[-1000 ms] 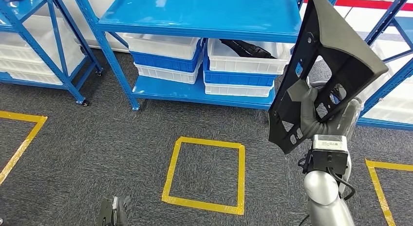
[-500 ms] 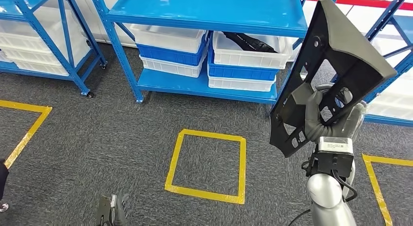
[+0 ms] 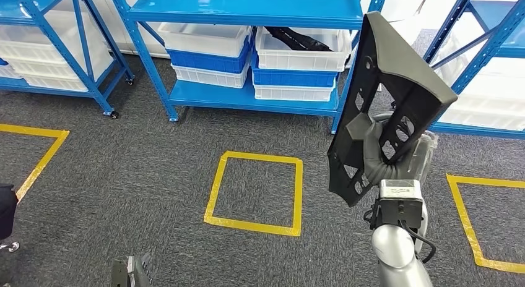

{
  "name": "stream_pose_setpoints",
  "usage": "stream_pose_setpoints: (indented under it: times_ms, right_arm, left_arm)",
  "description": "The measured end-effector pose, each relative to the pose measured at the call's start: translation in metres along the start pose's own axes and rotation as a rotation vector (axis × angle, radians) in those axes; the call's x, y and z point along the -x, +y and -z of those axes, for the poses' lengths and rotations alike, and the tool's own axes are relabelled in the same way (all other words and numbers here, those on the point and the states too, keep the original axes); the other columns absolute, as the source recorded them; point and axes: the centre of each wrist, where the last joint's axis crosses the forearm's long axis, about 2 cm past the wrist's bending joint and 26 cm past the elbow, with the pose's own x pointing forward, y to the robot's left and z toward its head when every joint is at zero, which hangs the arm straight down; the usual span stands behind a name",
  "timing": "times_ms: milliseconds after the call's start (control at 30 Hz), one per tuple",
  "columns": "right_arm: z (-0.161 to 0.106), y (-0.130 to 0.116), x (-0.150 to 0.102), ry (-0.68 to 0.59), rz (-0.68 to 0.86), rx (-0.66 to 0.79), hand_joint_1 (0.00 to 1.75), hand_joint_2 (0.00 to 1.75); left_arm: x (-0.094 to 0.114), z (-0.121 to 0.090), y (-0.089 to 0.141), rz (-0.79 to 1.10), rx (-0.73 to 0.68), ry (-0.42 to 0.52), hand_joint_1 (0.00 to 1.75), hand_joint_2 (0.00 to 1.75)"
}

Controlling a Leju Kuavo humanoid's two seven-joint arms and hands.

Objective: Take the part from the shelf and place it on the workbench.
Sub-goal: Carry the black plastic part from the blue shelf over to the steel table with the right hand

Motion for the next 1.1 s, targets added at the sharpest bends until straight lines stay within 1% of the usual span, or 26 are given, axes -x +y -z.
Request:
stream_pose_setpoints:
  times_ms: [300,433,600,1100]
  right_arm:
    - [0.016,0.01,-0.006,-0.018,0.046,-0.007,1.75,1.75]
    - [0.026,0.009,-0.005,-0.024,0.047,-0.003,1.75,1.75]
    - [0.027,0.005,0.0,-0.012,0.032,0.006,1.75,1.75]
    - [0.03,-0.001,0.007,-0.004,0.012,0.021,1.75,1.75]
  left_arm:
    - [-0.002,0.002,0.005,-0.024,-0.042,-0.022,0.0,0.0]
    - [-0.002,0.002,0.005,-0.016,-0.02,-0.025,0.0,0.0]
    - [-0.002,0.002,0.0,-0.007,0.006,-0.012,0.0,0.0]
    - [-0.007,0.006,0.0,-0.002,0.038,-0.034,0.0,0.0]
